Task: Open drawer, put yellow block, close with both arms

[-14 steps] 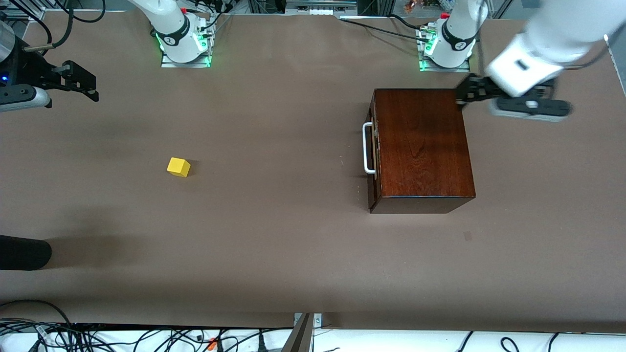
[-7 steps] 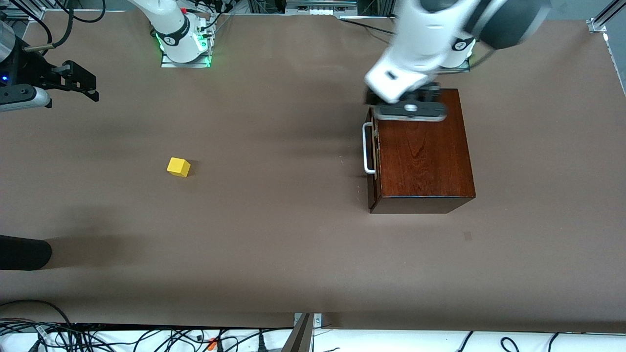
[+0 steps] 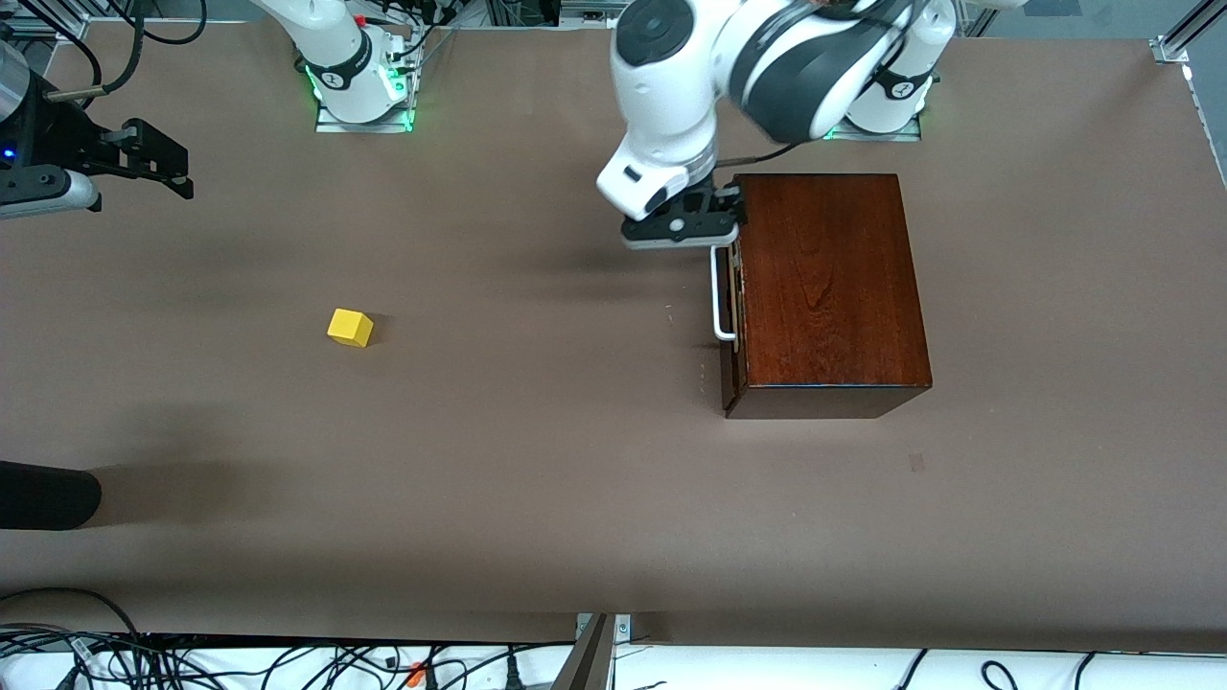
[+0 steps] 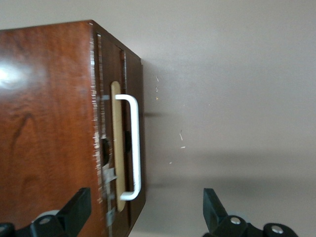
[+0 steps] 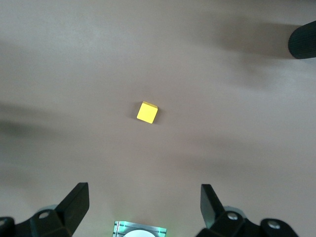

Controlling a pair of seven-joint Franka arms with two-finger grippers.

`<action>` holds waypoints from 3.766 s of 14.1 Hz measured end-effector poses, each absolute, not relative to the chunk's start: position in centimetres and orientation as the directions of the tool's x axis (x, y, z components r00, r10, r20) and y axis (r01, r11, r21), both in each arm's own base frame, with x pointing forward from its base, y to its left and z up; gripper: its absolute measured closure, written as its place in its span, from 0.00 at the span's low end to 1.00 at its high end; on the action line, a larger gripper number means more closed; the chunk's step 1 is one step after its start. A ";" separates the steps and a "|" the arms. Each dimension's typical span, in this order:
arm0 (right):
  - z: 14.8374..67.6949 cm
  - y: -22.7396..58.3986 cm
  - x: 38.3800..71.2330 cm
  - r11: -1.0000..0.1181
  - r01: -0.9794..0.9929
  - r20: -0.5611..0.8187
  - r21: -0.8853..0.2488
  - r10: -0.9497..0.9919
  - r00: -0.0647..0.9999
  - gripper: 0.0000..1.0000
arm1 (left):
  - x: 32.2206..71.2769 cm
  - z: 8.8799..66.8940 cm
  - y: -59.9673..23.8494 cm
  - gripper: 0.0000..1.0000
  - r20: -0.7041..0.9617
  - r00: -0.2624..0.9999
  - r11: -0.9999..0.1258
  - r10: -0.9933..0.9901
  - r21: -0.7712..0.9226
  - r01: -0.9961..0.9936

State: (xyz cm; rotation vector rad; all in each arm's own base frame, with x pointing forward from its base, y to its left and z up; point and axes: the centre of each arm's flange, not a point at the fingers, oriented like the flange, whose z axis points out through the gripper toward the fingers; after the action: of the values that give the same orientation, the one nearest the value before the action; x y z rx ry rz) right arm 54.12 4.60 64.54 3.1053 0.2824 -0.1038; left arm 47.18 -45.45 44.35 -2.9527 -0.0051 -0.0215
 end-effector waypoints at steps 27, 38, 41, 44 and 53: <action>64.5 4.6 54.1 -0.983 0.181 -0.071 0.015 0.179 0.981 0.00 | 48.2 29.6 -43.9 0.00 0.017 0.993 -0.938 -0.113 -0.332 -0.101; 64.5 4.6 54.1 -0.983 0.181 -0.072 0.015 0.179 0.981 0.00 | 48.2 27.9 -44.1 0.00 0.007 0.994 -0.941 -0.113 -0.321 -0.104; 64.5 4.6 54.1 -0.983 0.181 -0.072 0.015 0.179 0.981 0.00 | 48.2 27.4 -44.0 0.00 0.001 0.994 -0.941 -0.110 -0.323 -0.103; 64.5 4.6 54.1 -0.983 0.181 -0.072 0.015 0.179 0.981 0.00 | 48.2 27.5 -44.2 0.00 0.006 0.994 -0.942 -0.109 -0.319 -0.102; 64.5 4.6 54.1 -0.983 0.181 -0.072 0.015 0.179 0.981 0.00 | 47.9 28.0 -45.0 0.00 0.025 0.996 -0.947 -0.090 -0.310 -0.078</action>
State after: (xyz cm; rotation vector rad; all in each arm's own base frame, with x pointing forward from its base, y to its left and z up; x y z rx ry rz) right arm 54.12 4.58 64.46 3.1051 0.2818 -0.1101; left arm 47.95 -44.97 28.03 -2.8244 0.1222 -0.0551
